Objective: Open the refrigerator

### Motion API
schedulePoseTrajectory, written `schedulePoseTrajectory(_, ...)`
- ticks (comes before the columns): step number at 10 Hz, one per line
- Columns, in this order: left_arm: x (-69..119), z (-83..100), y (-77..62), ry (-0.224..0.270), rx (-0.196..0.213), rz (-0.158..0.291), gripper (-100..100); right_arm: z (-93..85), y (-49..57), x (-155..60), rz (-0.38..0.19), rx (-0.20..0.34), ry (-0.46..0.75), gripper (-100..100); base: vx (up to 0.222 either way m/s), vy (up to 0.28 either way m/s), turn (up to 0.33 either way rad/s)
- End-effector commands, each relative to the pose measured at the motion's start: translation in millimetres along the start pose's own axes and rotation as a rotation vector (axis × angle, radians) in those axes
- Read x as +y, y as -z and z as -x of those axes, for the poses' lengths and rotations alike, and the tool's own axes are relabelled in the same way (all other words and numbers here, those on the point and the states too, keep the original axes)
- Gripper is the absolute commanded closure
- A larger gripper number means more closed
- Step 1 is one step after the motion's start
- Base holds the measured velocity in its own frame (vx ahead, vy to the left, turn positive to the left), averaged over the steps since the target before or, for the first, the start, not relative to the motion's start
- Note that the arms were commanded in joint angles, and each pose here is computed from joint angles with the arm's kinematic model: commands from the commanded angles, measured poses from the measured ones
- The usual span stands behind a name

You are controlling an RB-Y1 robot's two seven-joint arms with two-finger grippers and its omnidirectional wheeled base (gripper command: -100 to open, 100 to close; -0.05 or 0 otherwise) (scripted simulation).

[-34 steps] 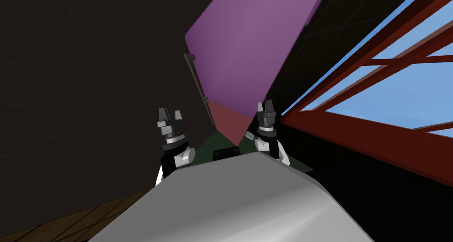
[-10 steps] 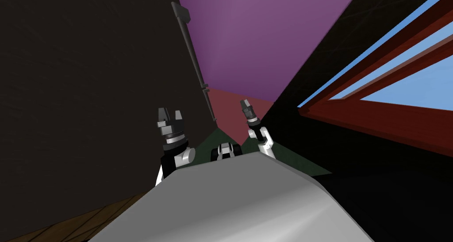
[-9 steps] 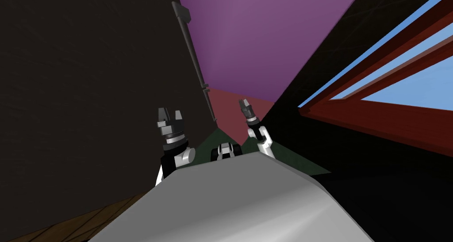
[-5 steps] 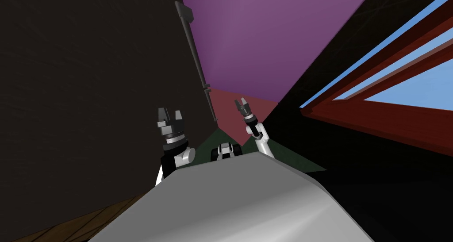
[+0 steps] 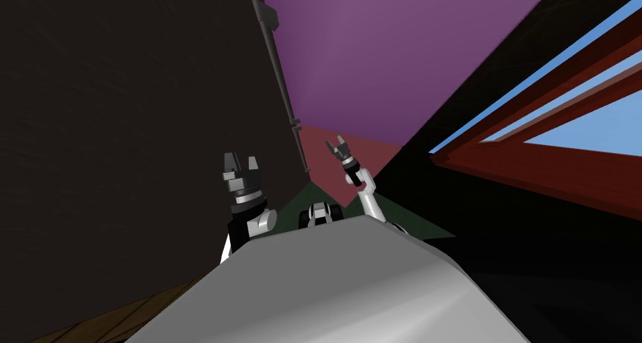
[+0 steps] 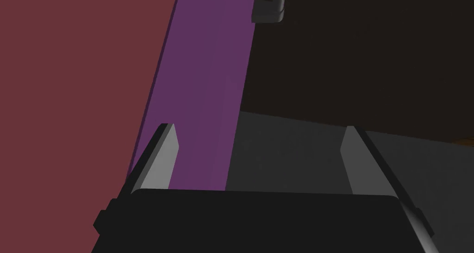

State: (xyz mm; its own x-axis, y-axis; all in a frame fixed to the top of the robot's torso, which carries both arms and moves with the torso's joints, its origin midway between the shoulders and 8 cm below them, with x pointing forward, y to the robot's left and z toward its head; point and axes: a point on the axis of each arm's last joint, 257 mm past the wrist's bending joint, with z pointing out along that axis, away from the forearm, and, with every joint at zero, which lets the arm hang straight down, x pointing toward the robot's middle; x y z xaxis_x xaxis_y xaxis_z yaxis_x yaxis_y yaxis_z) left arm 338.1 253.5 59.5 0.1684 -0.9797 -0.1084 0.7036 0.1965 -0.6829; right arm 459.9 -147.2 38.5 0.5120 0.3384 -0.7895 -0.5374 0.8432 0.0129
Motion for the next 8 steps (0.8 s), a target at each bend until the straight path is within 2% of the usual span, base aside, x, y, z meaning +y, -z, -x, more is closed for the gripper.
schedulePoseTrajectory(1,0.0,0.0,0.0,0.0,0.0,0.0,0,-11.9,-17.9,-1,0.024,0.03,0.12,-100,0.031,0.057,0.008)
schedulePoseTrajectory(2,0.0,0.0,0.0,0.0,0.0,0.0,0,-13.2,-20.0,1,0.033,0.037,0.145,-100,0.027,0.046,0.007)
schedulePoseTrajectory(3,0.0,0.0,0.0,0.0,0.0,0.0,0,-19.1,-31.8,0,0.045,0.048,0.204,-100,0.034,0.047,0.01)
schedulePoseTrajectory(4,0.0,0.0,0.0,0.0,0.0,0.0,0,-22.0,-31.9,0,0.05,0.058,0.228,-100,0.026,0.045,0.006)
schedulePoseTrajectory(5,0.0,0.0,0.0,0.0,0.0,0.0,0,-28.5,-42.6,-1,0.063,0.071,0.289,-100,0.025,0.054,0.008)
schedulePoseTrajectory(6,0.0,0.0,0.0,0.0,0.0,0.0,0,-30.5,-43.1,-1,0.068,0.079,0.309,-100,0.018,0.047,0.008)
schedulePoseTrajectory(7,0.0,0.0,0.0,0.0,0.0,0.0,0,-37.0,-53.2,-2,0.082,0.093,0.369,-100,0.022,0.068,0.011)
schedulePoseTrajectory(8,0.0,0.0,0.0,0.0,0.0,0.0,0,-38.9,-53.7,-2,0.087,0.1,0.389,-100,0.025,0.05,0.006)
